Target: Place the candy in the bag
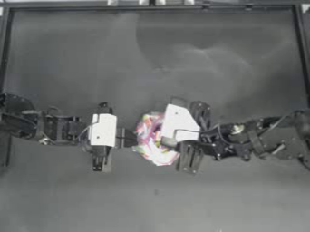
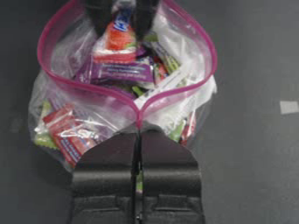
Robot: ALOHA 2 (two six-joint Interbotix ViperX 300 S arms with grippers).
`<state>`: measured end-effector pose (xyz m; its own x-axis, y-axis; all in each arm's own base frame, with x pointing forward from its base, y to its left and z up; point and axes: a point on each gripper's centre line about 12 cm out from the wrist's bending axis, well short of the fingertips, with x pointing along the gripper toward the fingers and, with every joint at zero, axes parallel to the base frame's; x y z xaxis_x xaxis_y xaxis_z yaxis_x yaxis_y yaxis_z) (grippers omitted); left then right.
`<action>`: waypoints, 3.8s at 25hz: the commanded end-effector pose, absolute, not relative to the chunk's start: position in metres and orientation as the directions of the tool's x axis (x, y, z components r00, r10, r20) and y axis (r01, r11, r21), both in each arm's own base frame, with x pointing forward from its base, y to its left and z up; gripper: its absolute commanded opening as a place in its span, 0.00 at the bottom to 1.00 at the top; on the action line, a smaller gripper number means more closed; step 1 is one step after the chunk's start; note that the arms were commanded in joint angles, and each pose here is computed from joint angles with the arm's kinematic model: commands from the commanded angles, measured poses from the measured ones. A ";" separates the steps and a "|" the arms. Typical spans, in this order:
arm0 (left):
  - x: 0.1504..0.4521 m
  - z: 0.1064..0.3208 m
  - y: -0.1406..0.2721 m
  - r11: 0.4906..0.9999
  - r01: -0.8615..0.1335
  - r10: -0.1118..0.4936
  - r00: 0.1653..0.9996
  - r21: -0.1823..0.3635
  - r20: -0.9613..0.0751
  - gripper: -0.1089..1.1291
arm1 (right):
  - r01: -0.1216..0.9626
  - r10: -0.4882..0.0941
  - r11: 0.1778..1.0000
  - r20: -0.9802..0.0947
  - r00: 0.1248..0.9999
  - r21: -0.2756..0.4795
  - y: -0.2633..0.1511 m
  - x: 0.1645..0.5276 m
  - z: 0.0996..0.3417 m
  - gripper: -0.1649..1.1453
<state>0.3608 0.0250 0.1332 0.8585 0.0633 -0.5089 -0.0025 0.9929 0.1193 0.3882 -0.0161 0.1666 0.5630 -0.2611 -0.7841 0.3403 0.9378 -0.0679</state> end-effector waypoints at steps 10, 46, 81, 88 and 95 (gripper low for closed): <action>0.365 0.151 0.026 0.992 -0.012 0.068 0.884 0.123 -0.462 0.12 | 0.329 -0.252 0.944 -0.726 0.640 -0.038 -0.008 0.392 0.205 0.90; 0.337 0.203 0.032 0.991 -0.040 0.088 0.918 0.131 -0.387 0.12 | 0.337 -0.266 0.941 -0.650 0.712 -0.016 -0.006 0.343 0.258 0.90; 0.334 0.187 0.038 0.991 -0.062 0.105 0.902 0.117 -0.418 0.88 | 0.329 -0.260 0.944 -0.649 0.715 -0.015 -0.003 0.345 0.258 0.90; 0.331 0.192 0.047 0.989 -0.090 0.131 0.905 0.119 -0.404 0.91 | 0.322 -0.259 0.946 -0.647 0.717 -0.022 -0.003 0.345 0.259 0.90; 0.321 0.208 0.051 0.987 -0.111 0.148 0.917 0.120 -0.371 0.91 | 0.314 -0.266 0.949 -0.637 0.723 -0.040 -0.004 0.342 0.261 0.90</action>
